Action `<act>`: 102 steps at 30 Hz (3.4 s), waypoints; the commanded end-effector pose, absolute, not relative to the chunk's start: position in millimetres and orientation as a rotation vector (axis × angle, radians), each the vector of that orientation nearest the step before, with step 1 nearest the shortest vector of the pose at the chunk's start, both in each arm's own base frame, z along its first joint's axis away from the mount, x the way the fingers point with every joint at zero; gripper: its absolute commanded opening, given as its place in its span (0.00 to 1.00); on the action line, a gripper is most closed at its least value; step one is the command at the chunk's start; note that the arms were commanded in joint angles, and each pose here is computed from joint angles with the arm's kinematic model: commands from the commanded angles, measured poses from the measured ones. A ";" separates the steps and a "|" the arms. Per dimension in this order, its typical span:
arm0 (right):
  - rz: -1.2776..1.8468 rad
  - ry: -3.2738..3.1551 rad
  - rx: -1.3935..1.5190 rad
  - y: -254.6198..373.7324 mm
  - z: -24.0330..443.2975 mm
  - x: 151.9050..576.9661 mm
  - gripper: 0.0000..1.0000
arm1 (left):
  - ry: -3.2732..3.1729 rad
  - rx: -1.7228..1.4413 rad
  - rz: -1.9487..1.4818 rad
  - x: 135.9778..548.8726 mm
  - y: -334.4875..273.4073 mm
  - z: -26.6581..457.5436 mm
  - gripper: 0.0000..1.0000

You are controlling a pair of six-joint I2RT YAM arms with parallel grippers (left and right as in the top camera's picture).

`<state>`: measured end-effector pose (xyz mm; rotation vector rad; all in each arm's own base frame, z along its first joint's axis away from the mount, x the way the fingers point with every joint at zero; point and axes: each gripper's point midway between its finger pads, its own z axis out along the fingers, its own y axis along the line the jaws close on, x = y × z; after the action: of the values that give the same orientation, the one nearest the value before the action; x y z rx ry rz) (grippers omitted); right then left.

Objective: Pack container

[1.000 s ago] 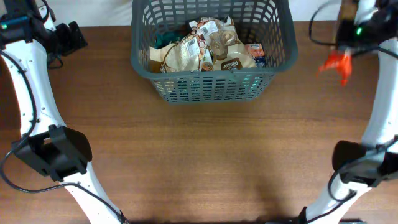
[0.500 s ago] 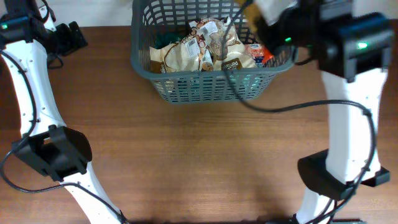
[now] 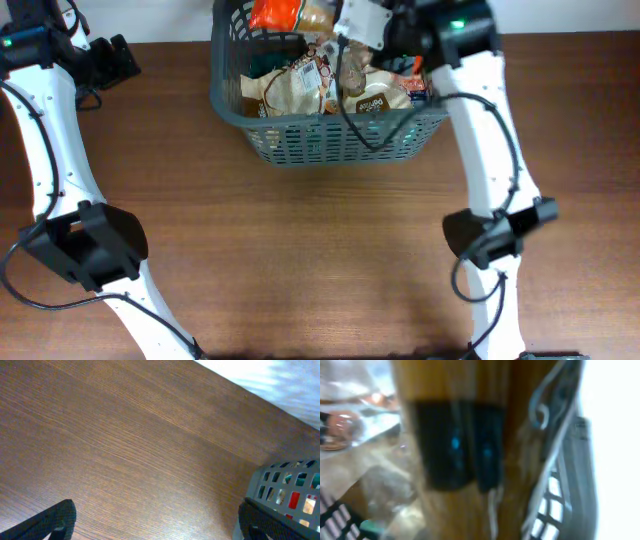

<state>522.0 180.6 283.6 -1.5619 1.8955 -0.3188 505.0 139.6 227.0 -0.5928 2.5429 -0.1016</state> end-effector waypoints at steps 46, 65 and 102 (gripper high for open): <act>-0.303 1.903 0.023 -45.1 542.5 339.9 0.99 | 2.539 -0.614 -0.096 504.5 142.1 226.5 0.99; -0.333 2.088 -0.018 -46.5 503.2 309.1 0.99 | 2.539 -0.614 -0.096 504.5 142.1 226.5 0.99; -0.103 1.864 -0.136 -5.1 174.3 215.6 0.99 | 2.539 -0.614 -0.096 504.5 142.1 226.5 0.99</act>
<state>213.3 -5.8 180.7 -0.1288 1.9004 -0.1030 504.8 140.2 226.9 -0.5978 2.5426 -0.0976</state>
